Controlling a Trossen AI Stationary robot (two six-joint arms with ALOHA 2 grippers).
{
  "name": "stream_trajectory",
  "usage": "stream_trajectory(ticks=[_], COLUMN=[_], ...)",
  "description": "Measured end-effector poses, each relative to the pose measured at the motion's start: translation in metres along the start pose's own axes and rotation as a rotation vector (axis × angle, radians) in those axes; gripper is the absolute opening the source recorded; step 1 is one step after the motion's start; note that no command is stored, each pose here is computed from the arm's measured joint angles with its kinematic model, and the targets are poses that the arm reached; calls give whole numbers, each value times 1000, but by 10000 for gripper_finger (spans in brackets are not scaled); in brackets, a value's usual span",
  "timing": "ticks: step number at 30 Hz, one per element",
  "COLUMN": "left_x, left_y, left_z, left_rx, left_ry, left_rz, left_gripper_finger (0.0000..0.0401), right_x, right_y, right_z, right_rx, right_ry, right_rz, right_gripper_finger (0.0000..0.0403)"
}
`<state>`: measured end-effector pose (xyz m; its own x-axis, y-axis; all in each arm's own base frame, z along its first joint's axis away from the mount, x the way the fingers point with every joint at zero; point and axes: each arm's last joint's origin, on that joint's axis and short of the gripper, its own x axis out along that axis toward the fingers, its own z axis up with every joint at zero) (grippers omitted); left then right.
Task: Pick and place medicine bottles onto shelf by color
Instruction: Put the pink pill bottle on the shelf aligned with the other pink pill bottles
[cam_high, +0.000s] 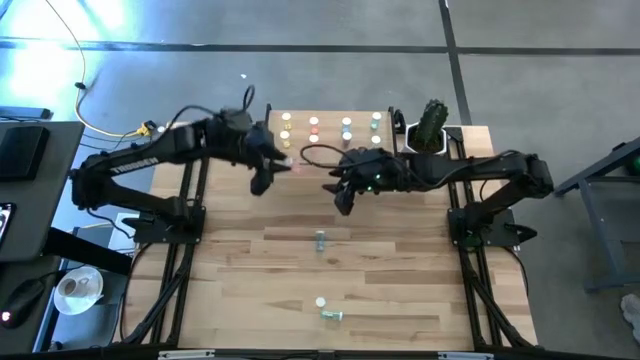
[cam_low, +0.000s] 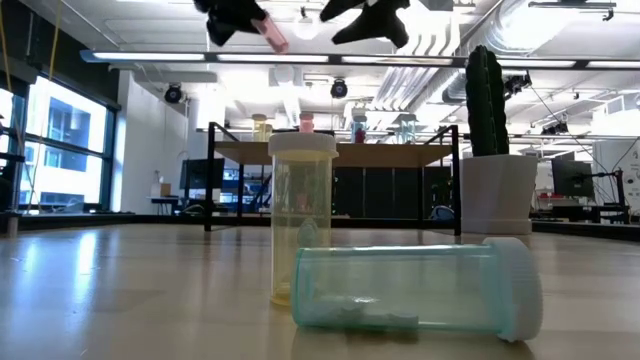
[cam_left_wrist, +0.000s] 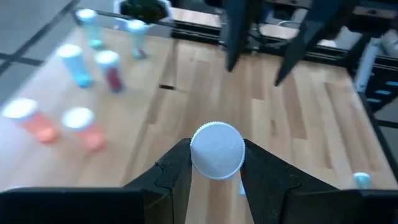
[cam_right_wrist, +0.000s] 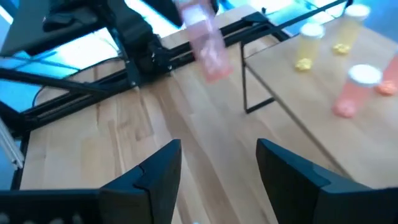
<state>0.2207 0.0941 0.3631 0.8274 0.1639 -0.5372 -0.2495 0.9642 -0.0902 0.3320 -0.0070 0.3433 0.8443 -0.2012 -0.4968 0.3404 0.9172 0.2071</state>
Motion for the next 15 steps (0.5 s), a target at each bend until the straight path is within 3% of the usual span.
stream_trajectory(ticks=[8, 12, 15], left_x=[-2, 9, 21], left_y=[30, 40, 43], left_z=[43, 58, 65], left_rx=[15, 46, 56], left_ry=[136, 190, 214], left_rz=[116, 207, 211], left_gripper_finger=[113, 113, 113], right_x=[-6, -6, -6], right_y=[-5, -6, -7], right_z=[1, -3, -5], right_rx=[-7, -15, -18], right_ry=[13, 49, 67], right_rz=[-25, -38, -46], right_gripper_finger=[200, 200, 200])
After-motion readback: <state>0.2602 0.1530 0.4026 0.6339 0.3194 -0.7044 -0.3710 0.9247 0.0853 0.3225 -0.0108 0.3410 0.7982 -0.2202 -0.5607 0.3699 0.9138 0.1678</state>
